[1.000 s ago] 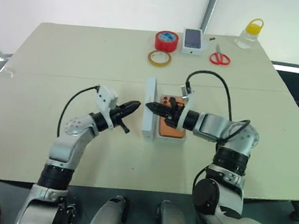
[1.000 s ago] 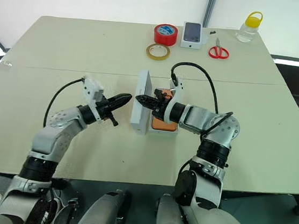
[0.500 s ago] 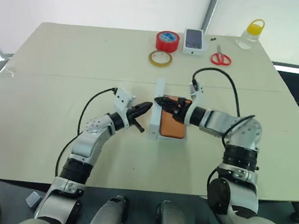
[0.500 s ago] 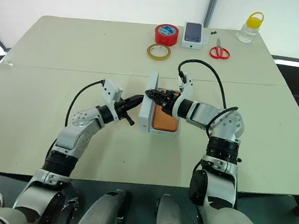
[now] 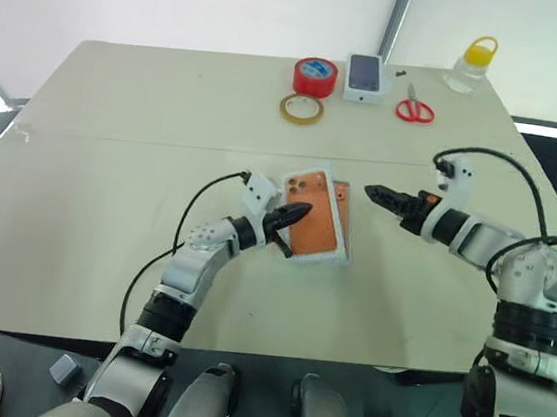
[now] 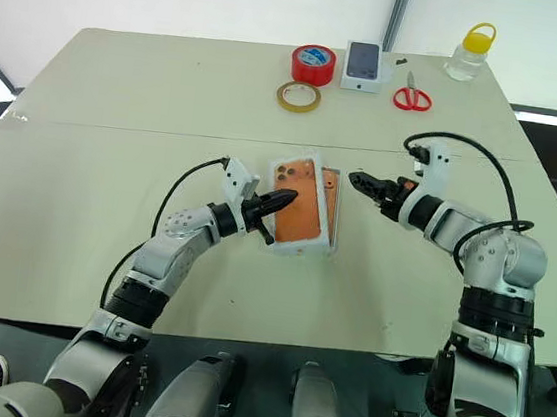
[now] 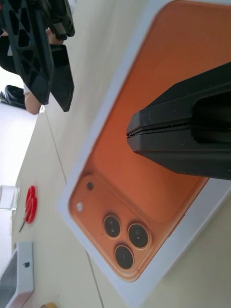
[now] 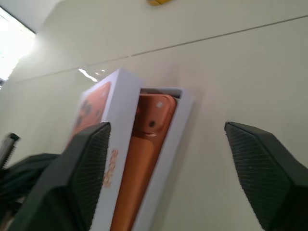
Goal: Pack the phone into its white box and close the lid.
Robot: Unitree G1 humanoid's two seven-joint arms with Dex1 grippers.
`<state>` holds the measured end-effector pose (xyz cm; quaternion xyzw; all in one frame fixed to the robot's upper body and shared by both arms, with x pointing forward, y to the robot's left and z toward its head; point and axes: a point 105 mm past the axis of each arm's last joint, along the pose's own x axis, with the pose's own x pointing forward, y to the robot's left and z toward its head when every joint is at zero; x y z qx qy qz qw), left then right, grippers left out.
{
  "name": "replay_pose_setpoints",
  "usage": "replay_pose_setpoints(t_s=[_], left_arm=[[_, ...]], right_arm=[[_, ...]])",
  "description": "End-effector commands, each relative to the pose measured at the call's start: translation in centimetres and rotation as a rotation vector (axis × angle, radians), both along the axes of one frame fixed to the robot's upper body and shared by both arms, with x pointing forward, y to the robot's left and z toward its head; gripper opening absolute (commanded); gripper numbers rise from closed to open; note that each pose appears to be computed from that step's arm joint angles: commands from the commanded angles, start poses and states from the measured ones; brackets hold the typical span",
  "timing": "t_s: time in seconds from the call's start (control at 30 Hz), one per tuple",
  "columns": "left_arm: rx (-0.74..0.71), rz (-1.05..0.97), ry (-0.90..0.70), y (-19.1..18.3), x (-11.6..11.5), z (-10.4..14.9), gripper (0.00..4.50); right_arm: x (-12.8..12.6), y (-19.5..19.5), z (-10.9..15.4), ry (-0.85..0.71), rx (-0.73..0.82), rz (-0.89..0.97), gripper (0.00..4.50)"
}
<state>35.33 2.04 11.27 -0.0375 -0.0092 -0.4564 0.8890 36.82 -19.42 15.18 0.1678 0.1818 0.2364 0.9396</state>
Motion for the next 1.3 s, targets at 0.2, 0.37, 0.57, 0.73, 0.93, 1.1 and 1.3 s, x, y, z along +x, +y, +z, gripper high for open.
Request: replay_pose_setpoints(t_s=[0.2, 0.37, 0.57, 0.73, 0.93, 1.1, 1.3], left_arm=[[0.005, 0.011, -0.094, 1.0, 0.6, 2.6, 0.0], [0.02, 0.066, -0.106, 3.7, 0.3, 3.6, 0.0], [0.104, 0.155, -0.011, 8.1, -1.3, 1.7, 0.0], [0.157, 0.18, 0.07, 8.6, -1.7, -0.8, 0.0], [0.132, 0.17, 0.11, 6.6, -0.9, -2.0, 0.0], [0.173, 0.148, 0.145, 4.4, 0.2, -3.7, 0.0], [0.155, 0.101, 0.126, 2.8, 0.7, -3.3, 0.0]], right_arm=[[0.5, 2.3, 1.2, -0.321, -0.396, 0.062, 0.06], [0.3, 4.1, 2.1, -0.447, -0.449, 0.143, 0.06], [-0.5, 5.2, 0.5, -0.494, -0.586, 0.277, 0.06], [-0.4, 5.3, -0.4, -0.497, -0.657, 0.319, 0.06], [0.0, 5.3, -0.6, -0.483, -0.652, 0.314, 0.06], [-0.1, 5.2, -0.5, -0.506, -0.704, 0.328, 0.06], [-0.6, 5.5, -0.2, -0.516, -0.681, 0.338, 0.06]])
